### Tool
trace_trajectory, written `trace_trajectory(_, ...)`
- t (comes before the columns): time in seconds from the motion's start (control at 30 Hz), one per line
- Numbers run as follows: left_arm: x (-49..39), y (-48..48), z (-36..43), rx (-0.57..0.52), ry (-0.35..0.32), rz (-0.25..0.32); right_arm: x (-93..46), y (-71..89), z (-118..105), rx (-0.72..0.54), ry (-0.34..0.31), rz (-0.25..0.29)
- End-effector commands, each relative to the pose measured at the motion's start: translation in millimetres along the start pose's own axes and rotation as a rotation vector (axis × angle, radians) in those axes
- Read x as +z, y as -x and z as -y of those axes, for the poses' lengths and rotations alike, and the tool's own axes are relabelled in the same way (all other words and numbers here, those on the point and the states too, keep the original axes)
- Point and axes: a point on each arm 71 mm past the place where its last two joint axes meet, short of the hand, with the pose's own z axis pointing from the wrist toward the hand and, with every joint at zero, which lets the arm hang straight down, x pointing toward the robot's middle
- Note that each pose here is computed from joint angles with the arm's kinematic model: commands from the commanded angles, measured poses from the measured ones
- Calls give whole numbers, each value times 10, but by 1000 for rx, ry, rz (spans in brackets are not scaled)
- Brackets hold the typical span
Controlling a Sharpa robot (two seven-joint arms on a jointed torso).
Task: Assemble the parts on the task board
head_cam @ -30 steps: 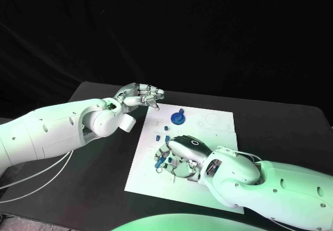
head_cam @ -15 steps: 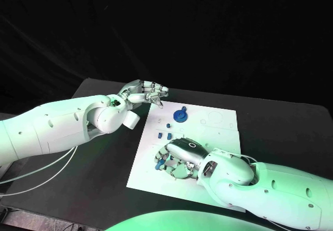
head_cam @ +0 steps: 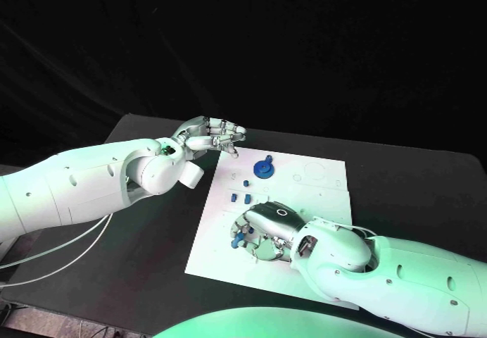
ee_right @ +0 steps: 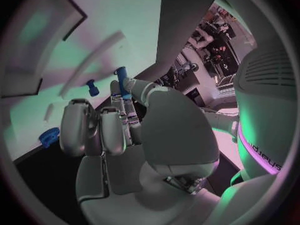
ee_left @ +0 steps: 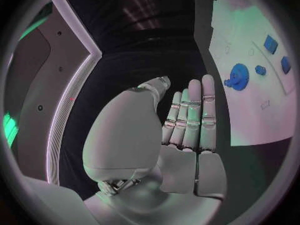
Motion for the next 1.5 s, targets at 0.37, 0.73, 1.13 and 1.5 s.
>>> trace_trajectory(0.37, -1, -15, 8, -8, -5, -17, 20, -37, -14, -99, -31, -39)
trace_trajectory(0.73, 1, -17, 6, -9, -3, -18, 51, -80, -55, -115, -15, -65)
trace_trajectory(1.13, -5, -10, 4, -8, 0, -17, 41, -39, -38, -88, -14, 7)
trace_trajectory(1.5, -10, -2, 3, -8, 1, -15, 11, -14, -35, -47, -10, 40)
